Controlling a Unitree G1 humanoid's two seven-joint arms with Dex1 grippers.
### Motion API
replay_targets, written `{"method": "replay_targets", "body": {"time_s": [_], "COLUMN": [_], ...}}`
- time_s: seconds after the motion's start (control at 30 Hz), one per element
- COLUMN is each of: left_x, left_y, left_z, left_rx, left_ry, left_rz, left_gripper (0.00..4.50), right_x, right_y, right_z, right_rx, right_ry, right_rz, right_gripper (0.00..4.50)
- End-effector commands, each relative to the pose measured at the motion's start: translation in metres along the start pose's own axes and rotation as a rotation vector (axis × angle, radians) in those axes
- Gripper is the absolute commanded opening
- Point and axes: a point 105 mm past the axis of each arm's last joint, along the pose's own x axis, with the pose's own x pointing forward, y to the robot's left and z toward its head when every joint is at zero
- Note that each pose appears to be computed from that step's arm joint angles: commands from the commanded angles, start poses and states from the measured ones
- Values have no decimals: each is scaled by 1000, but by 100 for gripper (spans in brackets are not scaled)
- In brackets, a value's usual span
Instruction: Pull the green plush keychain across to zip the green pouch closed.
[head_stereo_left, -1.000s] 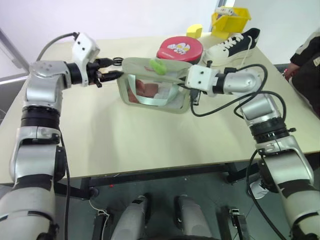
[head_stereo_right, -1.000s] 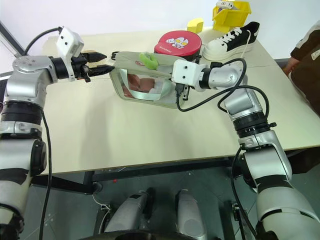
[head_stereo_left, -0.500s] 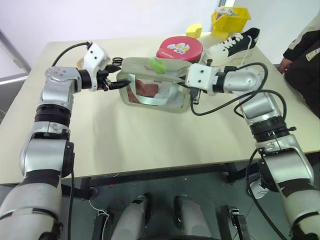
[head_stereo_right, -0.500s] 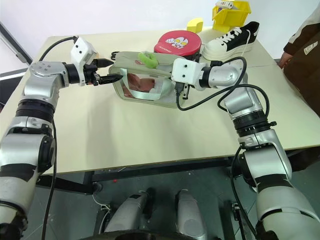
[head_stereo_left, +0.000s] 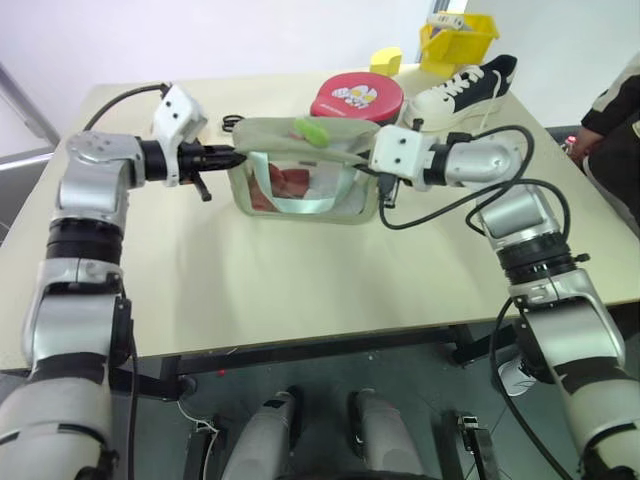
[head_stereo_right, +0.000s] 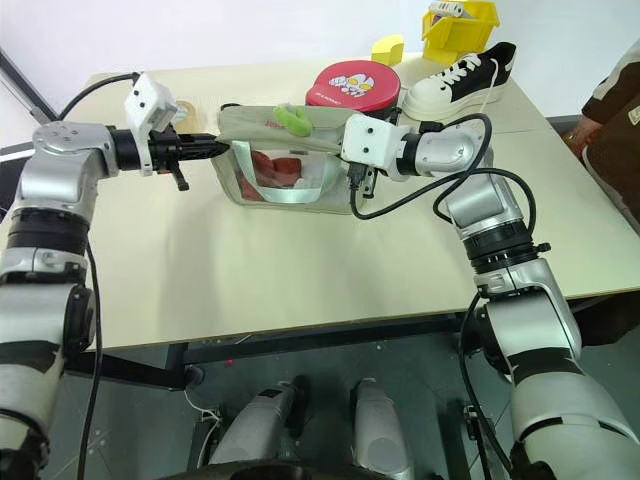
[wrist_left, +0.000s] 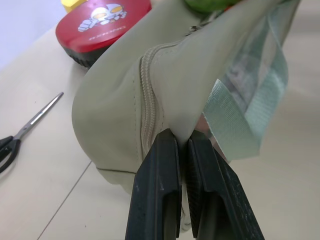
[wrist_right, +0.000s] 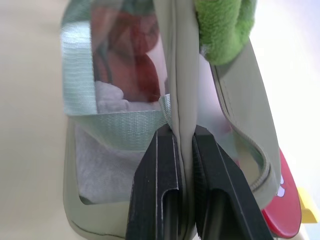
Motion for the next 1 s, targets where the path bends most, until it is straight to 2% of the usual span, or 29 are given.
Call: {"method": "replay_targets", "body": {"time_s": [0.03, 0.1, 0.2, 0.23, 0.33, 0.47, 0.6, 0.77, 0.87, 1.0], "left_x": [-3, -3, -3, -3, -3, -2, 0, -3, -4, -4], "left_y": [-1, -2, -3, -3, -3, -4, -5, -6, -6, -6], "left_z": [7, 5, 6, 6, 6, 6, 6, 6, 4, 4], "left_rx": [56, 65, 74, 77, 84, 88, 96, 98, 96, 95], "left_ry": [-10, 0, 2, 2, 3, 1, -2, 3, 5, 3], "left_rz": [14, 13, 17, 18, 18, 18, 18, 23, 30, 34], "left_gripper": [0, 0, 0, 0, 0, 0, 0, 0, 0, 0], "right_x": [-7, -14, -27, -29, -24, -5, 22, 30, 28, 27], "right_y": [-16, -20, -35, -37, -44, -40, -26, -20, -21, -21], "right_z": [14, 11, 21, 32, 72, 98, 96, 82, 78, 71], "right_rx": [-15, -35, 23, 70, 236, 317, 376, 416, 452, 455], "right_ry": [-45, -25, -39, -79, -229, -310, -300, -237, -227, -204], "right_rz": [-49, -43, -40, -22, -3, 4, 34, 56, 61, 56], "right_gripper": [159, 266, 428, 445, 445, 445, 445, 445, 361, 161]}}
